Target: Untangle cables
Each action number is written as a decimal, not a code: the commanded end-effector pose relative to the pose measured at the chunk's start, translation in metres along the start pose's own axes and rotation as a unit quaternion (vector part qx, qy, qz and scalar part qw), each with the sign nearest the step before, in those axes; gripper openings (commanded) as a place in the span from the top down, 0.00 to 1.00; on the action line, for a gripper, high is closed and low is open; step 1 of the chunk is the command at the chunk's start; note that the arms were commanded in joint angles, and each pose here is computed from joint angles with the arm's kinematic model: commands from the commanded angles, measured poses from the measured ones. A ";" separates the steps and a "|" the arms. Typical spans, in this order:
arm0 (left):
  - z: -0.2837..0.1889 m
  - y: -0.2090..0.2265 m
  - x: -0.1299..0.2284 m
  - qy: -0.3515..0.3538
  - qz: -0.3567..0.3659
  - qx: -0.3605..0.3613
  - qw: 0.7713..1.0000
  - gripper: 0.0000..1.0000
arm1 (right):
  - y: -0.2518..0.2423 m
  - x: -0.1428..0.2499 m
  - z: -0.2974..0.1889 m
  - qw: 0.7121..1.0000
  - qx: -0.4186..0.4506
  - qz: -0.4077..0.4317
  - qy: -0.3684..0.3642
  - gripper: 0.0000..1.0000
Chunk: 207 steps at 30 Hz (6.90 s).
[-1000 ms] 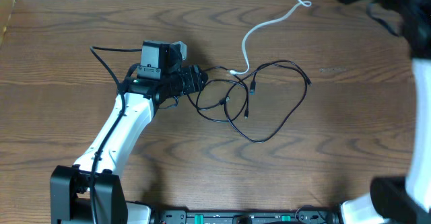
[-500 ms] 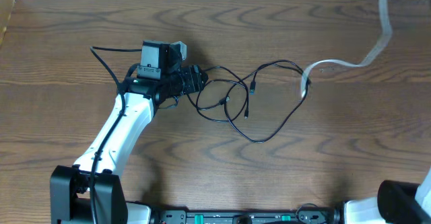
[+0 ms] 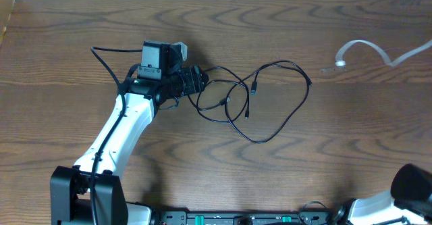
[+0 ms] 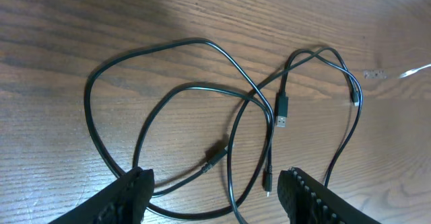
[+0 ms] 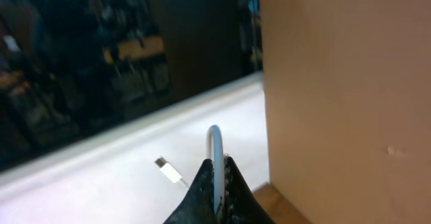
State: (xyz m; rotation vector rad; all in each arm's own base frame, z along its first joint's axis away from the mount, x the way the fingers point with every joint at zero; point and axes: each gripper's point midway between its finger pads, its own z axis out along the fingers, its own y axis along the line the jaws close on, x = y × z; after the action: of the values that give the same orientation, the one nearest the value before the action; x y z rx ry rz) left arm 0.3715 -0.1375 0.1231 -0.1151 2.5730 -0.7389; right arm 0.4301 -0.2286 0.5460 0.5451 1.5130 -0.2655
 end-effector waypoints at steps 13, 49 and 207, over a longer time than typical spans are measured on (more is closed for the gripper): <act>-0.005 -0.003 -0.003 -0.004 0.008 0.002 1.000 0.36 | -0.034 0.162 0.131 0.990 0.028 -0.022 0.137 0.99; -0.005 0.000 0.004 0.009 0.001 -0.004 1.000 0.35 | 0.127 0.363 -0.007 0.794 -0.264 0.000 0.547 0.01; -0.219 0.046 -0.043 -0.243 -0.122 -0.163 0.948 0.92 | 0.175 0.623 -0.168 0.662 -0.244 -0.258 0.660 0.99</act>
State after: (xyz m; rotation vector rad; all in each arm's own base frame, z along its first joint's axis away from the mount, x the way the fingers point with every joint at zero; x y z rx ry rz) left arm 0.3093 0.0170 0.2800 -0.6421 2.1851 -0.2856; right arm 0.4373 0.1078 -0.0004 -0.3124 2.9213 0.2224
